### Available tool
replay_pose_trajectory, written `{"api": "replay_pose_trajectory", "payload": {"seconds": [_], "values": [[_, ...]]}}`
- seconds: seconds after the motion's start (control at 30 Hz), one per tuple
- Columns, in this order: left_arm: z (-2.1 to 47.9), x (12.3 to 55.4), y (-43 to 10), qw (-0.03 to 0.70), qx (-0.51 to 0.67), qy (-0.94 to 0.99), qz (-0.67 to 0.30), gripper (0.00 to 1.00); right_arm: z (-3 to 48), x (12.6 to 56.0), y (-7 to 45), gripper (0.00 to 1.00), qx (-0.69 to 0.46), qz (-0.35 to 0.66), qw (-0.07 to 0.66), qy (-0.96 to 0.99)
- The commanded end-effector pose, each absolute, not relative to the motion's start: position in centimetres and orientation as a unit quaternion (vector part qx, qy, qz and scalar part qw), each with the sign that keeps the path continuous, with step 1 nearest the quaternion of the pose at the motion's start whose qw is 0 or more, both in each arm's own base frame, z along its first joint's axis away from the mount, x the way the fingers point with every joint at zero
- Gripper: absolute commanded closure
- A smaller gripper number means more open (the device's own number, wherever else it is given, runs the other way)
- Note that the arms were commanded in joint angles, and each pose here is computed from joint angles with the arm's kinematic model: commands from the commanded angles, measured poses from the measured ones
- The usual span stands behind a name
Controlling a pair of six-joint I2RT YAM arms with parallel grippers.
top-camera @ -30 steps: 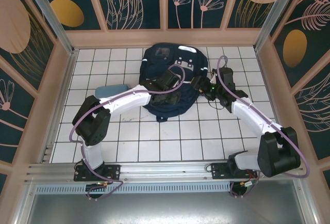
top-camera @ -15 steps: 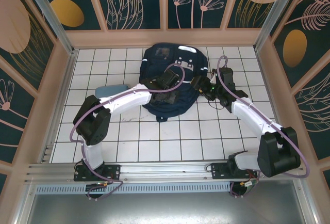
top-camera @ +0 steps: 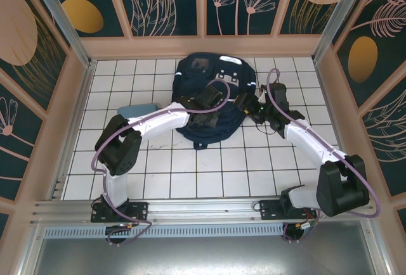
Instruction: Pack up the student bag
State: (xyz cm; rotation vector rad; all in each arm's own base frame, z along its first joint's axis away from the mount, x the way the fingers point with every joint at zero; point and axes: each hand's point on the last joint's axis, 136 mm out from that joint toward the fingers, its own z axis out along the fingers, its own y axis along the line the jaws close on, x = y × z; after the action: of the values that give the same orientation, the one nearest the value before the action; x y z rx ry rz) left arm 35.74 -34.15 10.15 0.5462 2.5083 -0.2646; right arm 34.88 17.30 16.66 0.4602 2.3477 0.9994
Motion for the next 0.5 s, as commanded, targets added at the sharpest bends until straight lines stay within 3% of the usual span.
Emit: {"api": "replay_pose_trajectory", "payload": {"seconds": [0.0,0.27,0.47], "values": [[12.8,37.8,-35.2,0.339,0.198,0.912,-0.118,0.83,16.5,35.2,17.5,0.35,0.183,0.386,0.261,0.866],[13.3,37.1,-35.5,0.339,0.207,0.907,-0.139,0.97,15.5,36.1,17.9,0.42,0.231,0.391,0.227,0.862],[13.3,36.4,-35.4,0.333,0.211,0.908,-0.146,1.0,14.8,37.7,18.3,0.49,0.241,0.39,0.219,0.862]]}}
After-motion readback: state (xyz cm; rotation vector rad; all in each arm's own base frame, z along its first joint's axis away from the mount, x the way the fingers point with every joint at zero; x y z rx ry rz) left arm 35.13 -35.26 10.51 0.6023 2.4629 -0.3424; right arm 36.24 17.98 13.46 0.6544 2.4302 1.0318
